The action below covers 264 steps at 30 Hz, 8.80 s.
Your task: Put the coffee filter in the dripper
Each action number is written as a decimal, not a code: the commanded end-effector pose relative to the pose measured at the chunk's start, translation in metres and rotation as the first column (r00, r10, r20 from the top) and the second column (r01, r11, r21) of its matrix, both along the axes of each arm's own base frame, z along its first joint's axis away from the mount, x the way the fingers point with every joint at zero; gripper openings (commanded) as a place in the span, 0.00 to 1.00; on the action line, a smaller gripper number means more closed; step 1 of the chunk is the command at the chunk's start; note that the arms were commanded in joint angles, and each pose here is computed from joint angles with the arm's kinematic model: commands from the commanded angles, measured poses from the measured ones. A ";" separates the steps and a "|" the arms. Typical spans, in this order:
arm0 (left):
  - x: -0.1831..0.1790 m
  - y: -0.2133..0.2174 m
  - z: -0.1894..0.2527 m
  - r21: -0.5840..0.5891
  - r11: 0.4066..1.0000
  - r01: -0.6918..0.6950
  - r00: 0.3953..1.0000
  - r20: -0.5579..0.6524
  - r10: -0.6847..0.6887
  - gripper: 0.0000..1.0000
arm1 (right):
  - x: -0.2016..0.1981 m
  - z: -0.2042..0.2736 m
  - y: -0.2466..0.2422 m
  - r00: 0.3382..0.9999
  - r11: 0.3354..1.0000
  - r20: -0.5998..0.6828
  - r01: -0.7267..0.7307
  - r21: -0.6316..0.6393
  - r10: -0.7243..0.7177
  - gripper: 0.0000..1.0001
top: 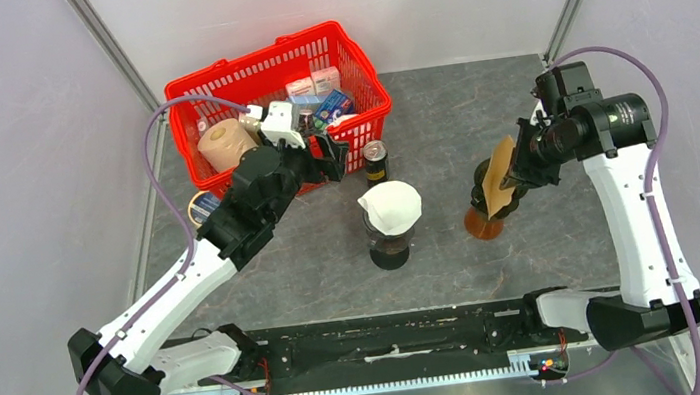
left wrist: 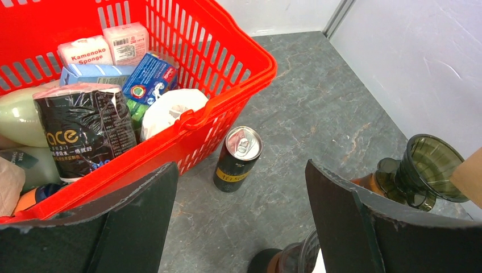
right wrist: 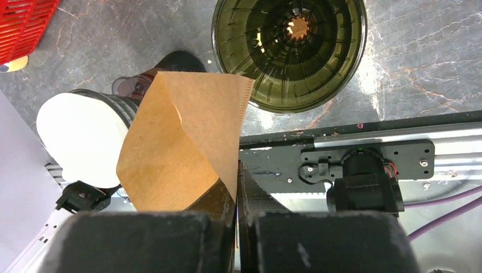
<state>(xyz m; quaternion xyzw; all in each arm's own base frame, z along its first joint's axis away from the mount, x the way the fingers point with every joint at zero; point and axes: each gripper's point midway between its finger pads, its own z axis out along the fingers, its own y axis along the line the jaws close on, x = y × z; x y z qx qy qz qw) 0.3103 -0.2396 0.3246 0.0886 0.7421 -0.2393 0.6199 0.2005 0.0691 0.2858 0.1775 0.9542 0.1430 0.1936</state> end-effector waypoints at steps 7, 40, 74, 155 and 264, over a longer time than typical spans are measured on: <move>0.002 -0.004 0.012 -0.081 0.996 0.022 1.000 0.012 -0.021 0.89 | 0.000 -0.013 -0.012 0.995 1.000 -0.097 0.018 0.006 -0.017 0.00; 0.010 -0.005 0.002 -0.077 0.997 0.020 1.000 -0.015 -0.021 0.89 | 0.035 -0.064 -0.044 0.985 0.992 -0.145 0.081 -0.101 -0.095 0.12; 0.008 -0.007 0.004 -0.085 0.996 0.036 0.999 -0.017 -0.037 0.89 | 0.032 -0.010 -0.050 0.993 0.986 0.056 0.113 -0.125 -0.107 0.39; 0.011 -0.009 0.001 -0.073 0.997 0.032 0.999 -0.022 -0.034 0.89 | 0.049 -0.072 -0.036 0.995 0.994 -0.084 0.051 -0.096 -0.059 0.28; 0.014 -0.006 -0.001 -0.054 0.998 0.015 1.000 -0.018 -0.016 0.89 | 0.045 -0.097 -0.016 0.988 0.985 -0.152 -0.049 -0.167 0.023 0.20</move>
